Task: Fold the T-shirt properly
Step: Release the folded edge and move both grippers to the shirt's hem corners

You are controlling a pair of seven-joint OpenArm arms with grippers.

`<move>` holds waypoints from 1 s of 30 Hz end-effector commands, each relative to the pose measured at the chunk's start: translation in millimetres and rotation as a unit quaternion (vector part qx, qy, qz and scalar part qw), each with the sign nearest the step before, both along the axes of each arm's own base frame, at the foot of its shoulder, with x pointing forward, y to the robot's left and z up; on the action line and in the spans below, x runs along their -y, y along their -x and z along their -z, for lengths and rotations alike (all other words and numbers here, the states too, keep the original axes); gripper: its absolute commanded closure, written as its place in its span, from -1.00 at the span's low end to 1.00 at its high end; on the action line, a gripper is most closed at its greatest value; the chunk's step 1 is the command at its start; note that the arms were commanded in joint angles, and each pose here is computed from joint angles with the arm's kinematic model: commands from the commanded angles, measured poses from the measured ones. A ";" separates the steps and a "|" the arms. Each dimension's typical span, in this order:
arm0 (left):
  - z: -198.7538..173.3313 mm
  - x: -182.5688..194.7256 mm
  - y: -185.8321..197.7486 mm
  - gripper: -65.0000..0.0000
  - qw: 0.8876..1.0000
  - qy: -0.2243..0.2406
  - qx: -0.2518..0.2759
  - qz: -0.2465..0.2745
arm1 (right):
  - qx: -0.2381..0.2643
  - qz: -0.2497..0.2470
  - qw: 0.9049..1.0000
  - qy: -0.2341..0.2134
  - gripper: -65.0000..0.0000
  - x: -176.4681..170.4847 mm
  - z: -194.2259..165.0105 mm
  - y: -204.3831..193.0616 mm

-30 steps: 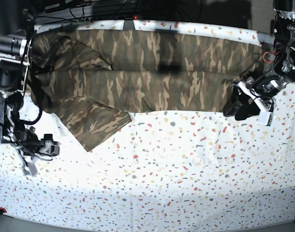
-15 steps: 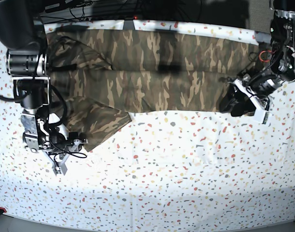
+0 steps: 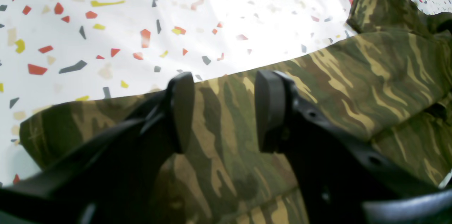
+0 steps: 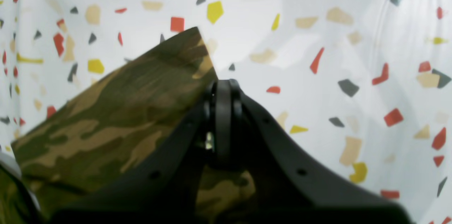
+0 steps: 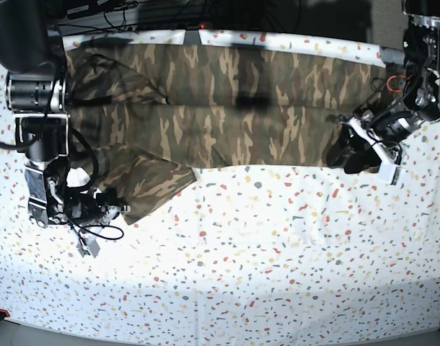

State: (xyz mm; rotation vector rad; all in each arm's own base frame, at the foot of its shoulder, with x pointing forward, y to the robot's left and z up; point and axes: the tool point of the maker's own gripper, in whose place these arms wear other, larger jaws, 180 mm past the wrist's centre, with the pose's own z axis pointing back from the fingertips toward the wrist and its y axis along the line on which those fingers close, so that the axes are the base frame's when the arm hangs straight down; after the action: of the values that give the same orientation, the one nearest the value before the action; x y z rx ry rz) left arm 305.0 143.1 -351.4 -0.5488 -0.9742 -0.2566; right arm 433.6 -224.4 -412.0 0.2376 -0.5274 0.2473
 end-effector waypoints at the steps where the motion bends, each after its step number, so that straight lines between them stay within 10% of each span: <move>1: -16.5 -2.3 -9.0 0.15 1.000 0.007 0.027 -0.002 | 0.026 -0.006 1.000 0.001 1.00 0.8 -23.4 -16.3; 16: -55.3 -19.0 -34.0 0.15 0.993 -0.067 0.092 0.017 | -0.013 -0.135 0.977 -0.164 1.00 -81.1 -100.5 30.1; 22: -64.0 -11.9 -32.0 0.15 0.992 -0.068 0.104 0.025 | 0.070 -0.098 0.989 -0.085 1.00 -51.7 -105.4 3.0; 26: -63.7 -11.4 -31.8 0.15 0.992 -0.067 0.104 0.025 | 0.131 -0.078 0.988 -0.010 0.27 -29.8 -106.2 -18.3; 30: -63.9 -11.4 -32.0 0.15 0.992 -0.067 0.104 0.025 | 0.148 -0.080 0.985 0.032 0.17 -29.5 -98.8 -26.5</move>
State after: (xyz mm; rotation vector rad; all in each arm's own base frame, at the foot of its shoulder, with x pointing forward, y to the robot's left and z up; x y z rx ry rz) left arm 330.6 152.8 -304.4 -0.4289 -1.0831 -0.4187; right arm 446.2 -194.5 -336.1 0.1815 -0.7277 0.4537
